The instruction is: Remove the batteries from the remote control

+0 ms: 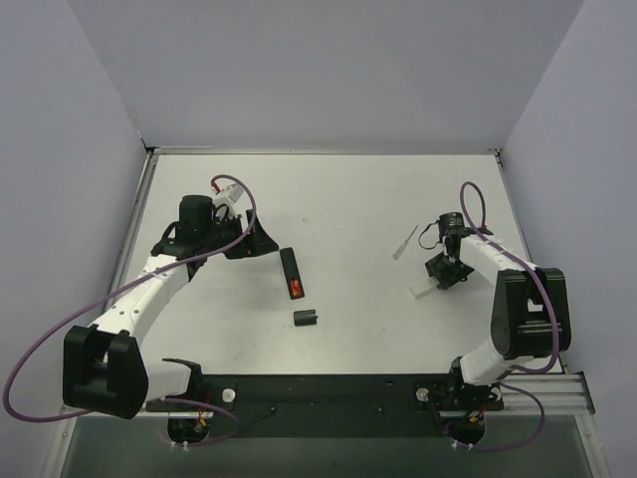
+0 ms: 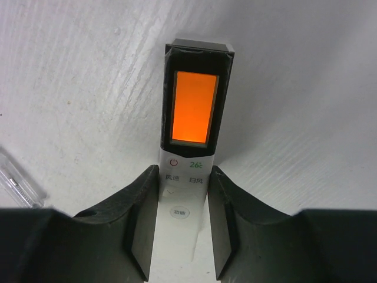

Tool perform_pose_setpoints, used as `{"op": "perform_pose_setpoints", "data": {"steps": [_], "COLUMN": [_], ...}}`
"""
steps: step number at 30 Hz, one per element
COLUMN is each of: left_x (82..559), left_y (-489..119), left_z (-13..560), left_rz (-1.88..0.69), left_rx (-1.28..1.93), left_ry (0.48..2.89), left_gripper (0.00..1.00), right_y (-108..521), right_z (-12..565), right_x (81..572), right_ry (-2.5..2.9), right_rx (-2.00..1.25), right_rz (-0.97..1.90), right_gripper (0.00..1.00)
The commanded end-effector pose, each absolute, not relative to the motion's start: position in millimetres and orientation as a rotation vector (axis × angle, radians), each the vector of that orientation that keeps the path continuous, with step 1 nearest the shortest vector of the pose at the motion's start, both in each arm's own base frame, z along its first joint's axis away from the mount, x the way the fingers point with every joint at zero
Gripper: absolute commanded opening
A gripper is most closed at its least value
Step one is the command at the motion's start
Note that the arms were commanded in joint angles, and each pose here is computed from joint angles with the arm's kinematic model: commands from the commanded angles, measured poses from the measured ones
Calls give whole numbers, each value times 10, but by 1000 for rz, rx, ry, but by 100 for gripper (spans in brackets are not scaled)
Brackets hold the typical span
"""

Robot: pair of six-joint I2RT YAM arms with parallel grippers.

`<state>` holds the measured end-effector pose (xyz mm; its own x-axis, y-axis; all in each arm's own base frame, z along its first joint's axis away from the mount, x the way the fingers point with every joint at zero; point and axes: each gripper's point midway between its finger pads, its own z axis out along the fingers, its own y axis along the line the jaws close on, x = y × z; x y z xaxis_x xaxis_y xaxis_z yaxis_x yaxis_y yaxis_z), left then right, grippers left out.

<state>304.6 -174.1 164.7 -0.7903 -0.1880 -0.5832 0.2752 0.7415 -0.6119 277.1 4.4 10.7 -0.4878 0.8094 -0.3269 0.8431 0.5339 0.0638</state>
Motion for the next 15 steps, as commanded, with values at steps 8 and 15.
{"op": "perform_pose_setpoints", "data": {"steps": [8, 15], "left_x": [3102, 2931], "left_y": [-1833, -2264], "left_z": [1847, 2142], "left_rz": [-998, -1231], "left_rx": [115, 247], "left_ry": [2208, 2118], "left_gripper": [75, 74], "right_y": [531, 1431], "right_z": [318, 1054], "right_x": [2729, 2733], "right_ry": [2587, 2502], "right_rx": [999, 364], "right_rz": [285, 804], "right_gripper": [19, 14]}}
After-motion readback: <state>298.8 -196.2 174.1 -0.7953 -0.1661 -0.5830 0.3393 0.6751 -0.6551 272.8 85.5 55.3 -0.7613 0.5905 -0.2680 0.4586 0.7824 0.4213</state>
